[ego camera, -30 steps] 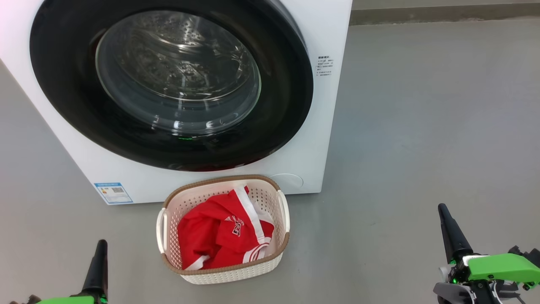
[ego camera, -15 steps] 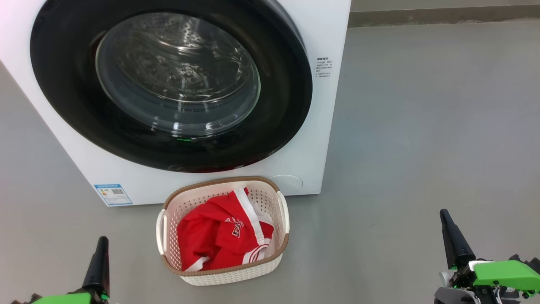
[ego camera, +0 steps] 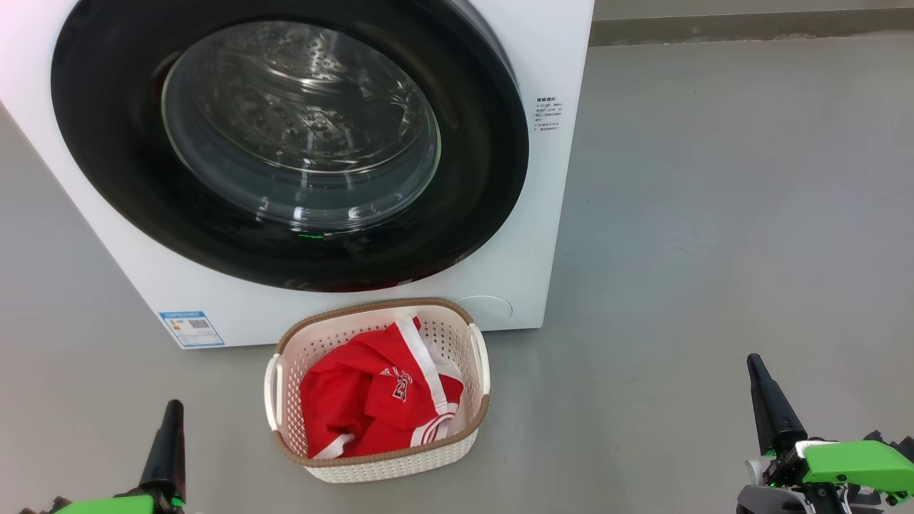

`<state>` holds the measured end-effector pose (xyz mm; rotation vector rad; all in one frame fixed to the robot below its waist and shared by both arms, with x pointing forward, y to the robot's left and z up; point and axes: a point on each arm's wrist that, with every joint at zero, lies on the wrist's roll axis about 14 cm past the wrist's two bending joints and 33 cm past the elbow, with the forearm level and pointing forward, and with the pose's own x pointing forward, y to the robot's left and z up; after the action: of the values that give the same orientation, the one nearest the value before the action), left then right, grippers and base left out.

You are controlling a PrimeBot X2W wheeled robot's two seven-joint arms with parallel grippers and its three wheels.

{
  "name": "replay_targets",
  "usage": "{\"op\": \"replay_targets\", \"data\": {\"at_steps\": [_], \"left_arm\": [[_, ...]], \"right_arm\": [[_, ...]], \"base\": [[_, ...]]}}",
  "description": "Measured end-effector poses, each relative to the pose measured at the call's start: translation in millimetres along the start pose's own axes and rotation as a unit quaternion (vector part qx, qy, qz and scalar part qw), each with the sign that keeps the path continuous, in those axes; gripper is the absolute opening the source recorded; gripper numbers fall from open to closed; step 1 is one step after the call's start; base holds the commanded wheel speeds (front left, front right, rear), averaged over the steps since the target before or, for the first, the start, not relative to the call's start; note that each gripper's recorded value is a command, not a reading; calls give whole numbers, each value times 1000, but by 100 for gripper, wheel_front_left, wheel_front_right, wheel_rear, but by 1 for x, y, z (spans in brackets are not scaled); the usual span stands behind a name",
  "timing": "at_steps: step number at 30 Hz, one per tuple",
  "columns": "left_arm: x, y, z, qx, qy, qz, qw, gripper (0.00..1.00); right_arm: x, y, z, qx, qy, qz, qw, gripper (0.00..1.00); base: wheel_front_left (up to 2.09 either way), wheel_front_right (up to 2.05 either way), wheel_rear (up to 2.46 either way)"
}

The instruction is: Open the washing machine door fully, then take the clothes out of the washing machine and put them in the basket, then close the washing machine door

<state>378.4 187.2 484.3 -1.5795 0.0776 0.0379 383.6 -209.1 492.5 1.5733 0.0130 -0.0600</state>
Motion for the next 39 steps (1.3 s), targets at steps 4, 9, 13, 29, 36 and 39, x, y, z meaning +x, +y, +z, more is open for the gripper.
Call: {"op": "replay_targets", "data": {"at_steps": [4,9,13,29,36,39], "left_arm": [[0,0,-1,-2,0,0,1000,0],[0,0,-1,-3,0,0,1000,0],[0,0,-2,-3,2,0,1000,0],[0,0,-1,-3,2,0,1000,0],[0,0,-1,-3,1,0,1000,0],[0,0,-1,-3,1,0,1000,0]], "right_arm": [[0,0,0,0,0,0,1000,0],[0,0,0,0,-1,0,1000,0],[0,0,0,1,-1,0,1000,0],[0,0,0,2,-2,0,1000,0],[0,0,0,2,-2,0,1000,0],[0,0,0,2,-2,0,1000,0]], "base": [[0,0,0],[0,0,0],[0,0,0],[0,0,0],[0,0,0],[0,0,0]]}}
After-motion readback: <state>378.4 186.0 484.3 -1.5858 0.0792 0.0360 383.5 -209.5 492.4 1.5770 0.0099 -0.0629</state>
